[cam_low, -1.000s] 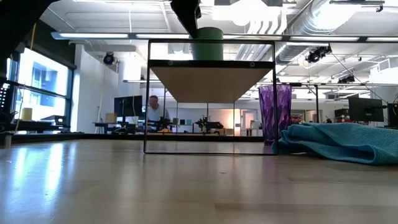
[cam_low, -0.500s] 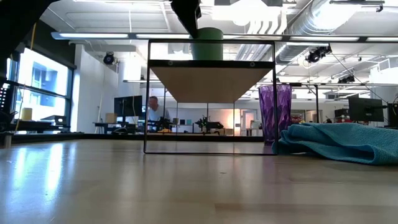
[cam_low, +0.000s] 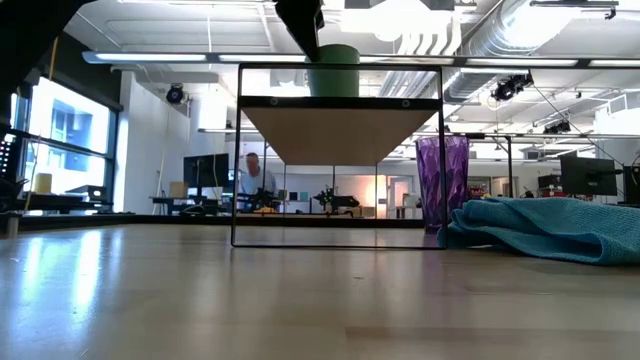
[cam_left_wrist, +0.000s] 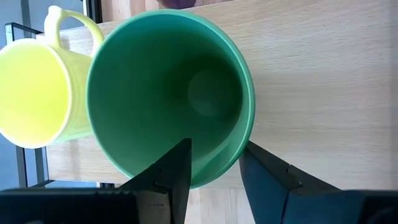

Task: Stack small to large cups/mugs on shelf
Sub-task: Put the green cup on the shelf

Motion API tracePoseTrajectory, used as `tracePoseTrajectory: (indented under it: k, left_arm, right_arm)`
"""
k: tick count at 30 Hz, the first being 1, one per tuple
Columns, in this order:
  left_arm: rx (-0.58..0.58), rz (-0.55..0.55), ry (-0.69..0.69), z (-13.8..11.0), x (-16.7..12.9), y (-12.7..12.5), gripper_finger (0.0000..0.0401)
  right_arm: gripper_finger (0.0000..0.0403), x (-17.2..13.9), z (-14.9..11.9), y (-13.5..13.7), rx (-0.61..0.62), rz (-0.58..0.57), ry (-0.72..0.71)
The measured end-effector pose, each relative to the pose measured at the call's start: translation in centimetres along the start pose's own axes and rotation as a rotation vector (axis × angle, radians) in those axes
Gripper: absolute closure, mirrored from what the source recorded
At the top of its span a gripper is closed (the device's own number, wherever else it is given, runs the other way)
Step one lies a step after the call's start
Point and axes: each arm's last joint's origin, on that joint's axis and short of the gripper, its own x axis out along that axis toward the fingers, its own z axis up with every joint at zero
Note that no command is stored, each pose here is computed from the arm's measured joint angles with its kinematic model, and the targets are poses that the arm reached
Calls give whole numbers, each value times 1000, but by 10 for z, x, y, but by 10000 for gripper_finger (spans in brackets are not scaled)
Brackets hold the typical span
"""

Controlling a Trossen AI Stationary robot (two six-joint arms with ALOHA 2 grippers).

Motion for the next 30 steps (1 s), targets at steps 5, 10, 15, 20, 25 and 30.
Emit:
tracePoseTrajectory:
  k: [5, 10, 15, 20, 25, 30]
  left_arm:
    - [0, 1, -3, 0, 0, 0, 279]
    - [14, 2, -5, 0, 0, 0, 279]
    - [22, 2, -5, 0, 0, 0, 279]
    - [25, 2, -5, 1, 0, 0, 279]
    - [26, 2, -6, 1, 0, 0, 279]
    - [25, 3, -8, 1, 0, 0, 278]
  right_arm:
    - [265, 0, 0, 0, 0, 0, 0]
    - [265, 0, 0, 0, 0, 0, 0]
    - [265, 0, 0, 0, -5, 0, 0]
    - [265, 0, 0, 0, -5, 0, 0]
    - [265, 0, 0, 0, -5, 0, 0]
    - [265, 0, 0, 0, -5, 0, 0]
